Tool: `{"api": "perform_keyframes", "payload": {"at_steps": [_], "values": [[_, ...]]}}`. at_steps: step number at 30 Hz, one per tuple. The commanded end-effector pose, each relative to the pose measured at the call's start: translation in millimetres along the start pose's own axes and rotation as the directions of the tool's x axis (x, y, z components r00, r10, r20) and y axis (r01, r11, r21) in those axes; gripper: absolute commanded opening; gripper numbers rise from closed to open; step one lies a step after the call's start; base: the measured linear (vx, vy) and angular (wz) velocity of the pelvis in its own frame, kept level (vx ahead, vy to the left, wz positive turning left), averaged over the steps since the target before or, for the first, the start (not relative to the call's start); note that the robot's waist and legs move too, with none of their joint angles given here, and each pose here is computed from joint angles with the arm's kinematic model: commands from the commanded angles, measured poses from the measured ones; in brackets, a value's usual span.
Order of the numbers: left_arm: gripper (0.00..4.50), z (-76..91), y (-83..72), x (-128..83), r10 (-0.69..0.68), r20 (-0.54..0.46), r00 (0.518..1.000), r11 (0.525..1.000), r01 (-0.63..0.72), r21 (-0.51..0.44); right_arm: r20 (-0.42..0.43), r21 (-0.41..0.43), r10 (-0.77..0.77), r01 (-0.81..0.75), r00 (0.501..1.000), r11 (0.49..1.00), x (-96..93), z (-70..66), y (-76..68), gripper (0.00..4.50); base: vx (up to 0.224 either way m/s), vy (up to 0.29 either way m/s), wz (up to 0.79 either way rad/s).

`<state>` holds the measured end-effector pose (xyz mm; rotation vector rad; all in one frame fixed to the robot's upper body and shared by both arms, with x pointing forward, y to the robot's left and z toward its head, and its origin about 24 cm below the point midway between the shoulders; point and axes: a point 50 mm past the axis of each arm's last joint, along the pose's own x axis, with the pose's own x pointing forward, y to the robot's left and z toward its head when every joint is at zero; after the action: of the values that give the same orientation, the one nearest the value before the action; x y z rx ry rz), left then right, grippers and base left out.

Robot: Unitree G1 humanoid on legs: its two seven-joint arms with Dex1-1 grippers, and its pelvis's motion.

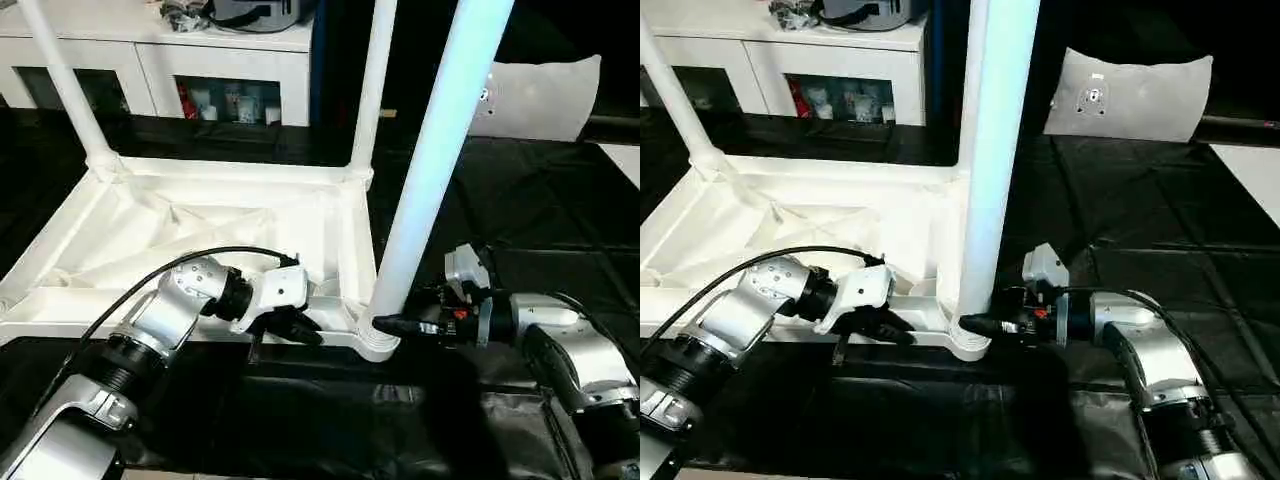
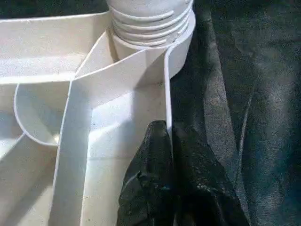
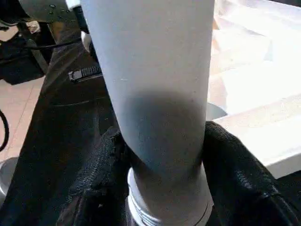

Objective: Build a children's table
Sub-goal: Rotate leg to tighten

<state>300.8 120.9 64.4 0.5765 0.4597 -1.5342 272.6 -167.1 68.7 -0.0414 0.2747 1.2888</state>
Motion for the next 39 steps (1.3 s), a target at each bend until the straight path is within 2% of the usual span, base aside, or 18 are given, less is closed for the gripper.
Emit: {"api": "perform_keyframes", "payload": {"at_steps": [1,2,3,4,6,8,11,12,15,16,18,25,29,32,33,34,35,39], "values": [[0.0,3.3,4.2,5.9,0.048,-0.022,0.999,0.999,-0.049,-0.02,-0.015,0.034,0.016,-0.016,1.0,0.999,11.2,-3.7,7.5,1.92,0.0,0.0,0.0],[0.0,6.5,8.0,8.0,0.087,-0.006,0.996,0.995,-0.087,-0.052,-0.02,0.05,-0.026,0.027,0.999,0.998,15.8,-5.3,8.1,1.92,0.0,0.0,0.0],[0.0,15.1,16.3,14.5,0.179,0.026,0.984,0.979,-0.175,-0.107,0.012,0.094,-0.143,0.141,0.99,0.985,30.3,-5.0,8.2,1.92,0.0,0.0,0.0],[0.0,15.1,16.3,14.5,0.179,0.026,0.984,0.979,-0.175,-0.107,0.012,0.094,-0.143,0.141,0.99,0.985,30.3,-5.0,8.2,1.92,0.0,0.0,0.0],[0.0,22.2,24.9,20.8,0.275,0.034,0.961,0.953,-0.267,-0.145,0.041,0.128,-0.267,0.26,0.963,0.957,44.7,-3.0,5.8,1.92,0.0,0.0,0.0],[0.0,34.6,35.1,32.8,0.385,0.055,0.921,0.903,-0.364,-0.228,0.028,0.189,-0.439,0.426,0.898,0.885,66.3,-2.1,-0.3,1.91,0.0,0.0,0.0],[0.0,40.7,38.8,38.1,0.429,0.061,0.901,0.878,-0.4,-0.264,0.03,0.213,-0.491,0.474,0.871,0.854,76.3,-0.5,-1.6,1.91,0.0,0.0,0.0],[0.0,45.9,41.8,42.2,0.465,0.063,0.883,0.857,-0.431,-0.283,0.02,0.244,-0.554,0.533,0.832,0.81,82.6,0.1,-4.9,1.91,0.0,0.0,0.0],[0.0,52.5,44.7,47.7,0.497,0.058,0.866,0.838,-0.462,-0.291,0.034,0.273,-0.607,0.577,0.794,0.77,89.6,4.6,-7.6,1.91,0.0,0.0,0.0],[0.0,53.0,45.0,48.1,0.499,0.056,0.865,0.837,-0.464,-0.291,0.037,0.273,-0.611,0.58,0.791,0.767,90.2,5.6,-7.7,2.26,0.0,0.0,0.0],[0.0,53.4,45.5,48.3,0.502,0.052,0.864,0.837,-0.469,-0.283,0.048,0.275,-0.62,0.586,0.783,0.762,90.6,8.1,-8.0,2.61,0.0,0.0,0.0],[0.0,42.6,42.4,37.8,0.46,0.044,0.887,0.869,-0.44,-0.225,0.142,0.226,-0.608,0.572,0.782,0.789,68.6,14.3,-9.5,3.14,0.0,0.0,0.0],[0.0,34.8,38.0,28.5,0.406,0.049,0.912,0.901,-0.391,-0.187,0.122,0.154,-0.571,0.553,0.812,0.819,45.8,9.4,-13.1,3.53,0.0,0.0,0.0],[0.0,26.1,30.1,20.7,0.316,0.035,0.948,0.943,-0.31,-0.119,0.096,0.042,-0.511,0.51,0.854,0.859,20.0,6.4,-15.3,3.61,0.0,0.0,0.0],[0.0,25.1,29.2,19.8,0.305,0.031,0.952,0.948,-0.3,-0.109,0.09,0.026,-0.501,0.5,0.861,0.865,17.3,6.0,-15.1,3.81,0.0,0.0,0.0],[0.0,24.5,28.7,19.4,0.3,0.03,0.953,0.95,-0.296,-0.103,0.086,0.019,-0.495,0.495,0.865,0.868,15.9,5.8,-14.9,3.81,0.0,0.0,0.0],[0.0,20.0,23.4,16.3,0.239,0.02,0.971,0.969,-0.237,-0.076,0.05,-0.045,-0.437,0.44,0.898,0.897,6.2,3.8,-12.7,3.81,0.0,0.0,0.0],[0.0,14.2,11.5,11.7,0.098,0.006,0.995,0.995,-0.098,-0.015,-0.008,-0.119,-0.317,0.314,0.948,0.942,-5.9,1.9,-9.3,3.81,0.0,0.0,0.0]]}}
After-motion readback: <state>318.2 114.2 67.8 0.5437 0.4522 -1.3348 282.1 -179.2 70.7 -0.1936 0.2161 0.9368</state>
